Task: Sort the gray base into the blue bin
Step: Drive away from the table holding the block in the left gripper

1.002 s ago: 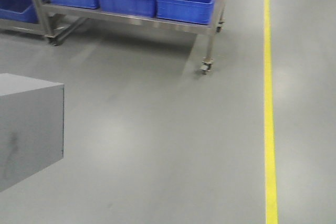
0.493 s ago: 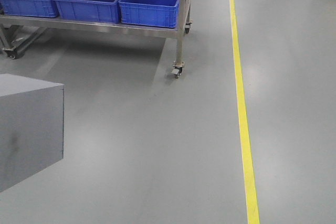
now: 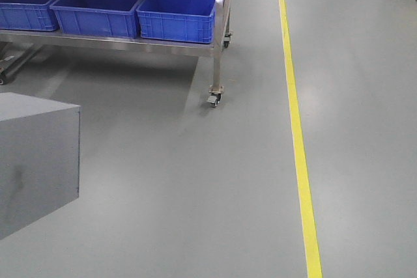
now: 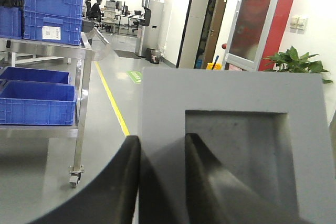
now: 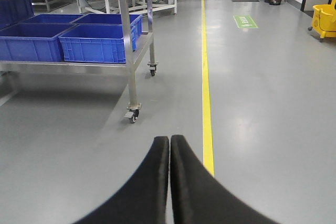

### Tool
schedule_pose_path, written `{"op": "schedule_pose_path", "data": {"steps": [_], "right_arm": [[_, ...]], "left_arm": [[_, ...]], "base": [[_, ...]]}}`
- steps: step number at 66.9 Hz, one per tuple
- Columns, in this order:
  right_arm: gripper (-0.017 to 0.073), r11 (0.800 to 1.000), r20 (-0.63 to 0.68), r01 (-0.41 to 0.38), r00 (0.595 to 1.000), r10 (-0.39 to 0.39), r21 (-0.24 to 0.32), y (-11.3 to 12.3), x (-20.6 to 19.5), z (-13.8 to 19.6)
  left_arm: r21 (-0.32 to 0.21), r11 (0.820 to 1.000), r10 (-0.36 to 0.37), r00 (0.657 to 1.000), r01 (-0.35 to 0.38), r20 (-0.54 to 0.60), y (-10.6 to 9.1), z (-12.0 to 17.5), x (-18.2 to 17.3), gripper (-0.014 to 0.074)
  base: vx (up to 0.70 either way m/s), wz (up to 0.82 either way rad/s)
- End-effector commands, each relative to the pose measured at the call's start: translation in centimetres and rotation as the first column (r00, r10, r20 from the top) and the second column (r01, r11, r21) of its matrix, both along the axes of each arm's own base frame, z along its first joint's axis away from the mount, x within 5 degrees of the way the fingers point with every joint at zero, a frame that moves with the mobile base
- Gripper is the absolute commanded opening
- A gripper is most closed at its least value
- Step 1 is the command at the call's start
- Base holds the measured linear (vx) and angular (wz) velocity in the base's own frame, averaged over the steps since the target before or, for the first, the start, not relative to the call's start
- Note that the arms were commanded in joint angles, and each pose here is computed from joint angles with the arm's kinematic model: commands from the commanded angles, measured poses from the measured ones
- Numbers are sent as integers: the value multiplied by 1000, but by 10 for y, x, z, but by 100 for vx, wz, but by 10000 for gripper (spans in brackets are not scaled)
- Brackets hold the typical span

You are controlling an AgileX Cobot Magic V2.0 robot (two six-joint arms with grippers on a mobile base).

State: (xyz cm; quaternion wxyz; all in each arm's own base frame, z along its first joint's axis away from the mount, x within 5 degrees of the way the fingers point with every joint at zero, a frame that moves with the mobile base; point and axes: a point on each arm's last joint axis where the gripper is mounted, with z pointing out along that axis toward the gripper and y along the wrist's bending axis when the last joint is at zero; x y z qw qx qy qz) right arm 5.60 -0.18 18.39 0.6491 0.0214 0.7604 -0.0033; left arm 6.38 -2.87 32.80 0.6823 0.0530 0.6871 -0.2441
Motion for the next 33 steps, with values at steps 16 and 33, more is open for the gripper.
{"op": "schedule_pose_path", "data": {"steps": [16, 33], "right_arm": [[-5, 1000, 52, -1, 999, 2, -18, 0, 2, 5], [-5, 1000, 52, -1, 999, 2, -18, 0, 2, 5]], "left_arm": [[-59, 998, 4, 994, 2, 111, 1, 18, -2, 2], [-59, 998, 4, 994, 2, 111, 1, 18, -2, 2]], "base": [[22, -6], [22, -12]]}}
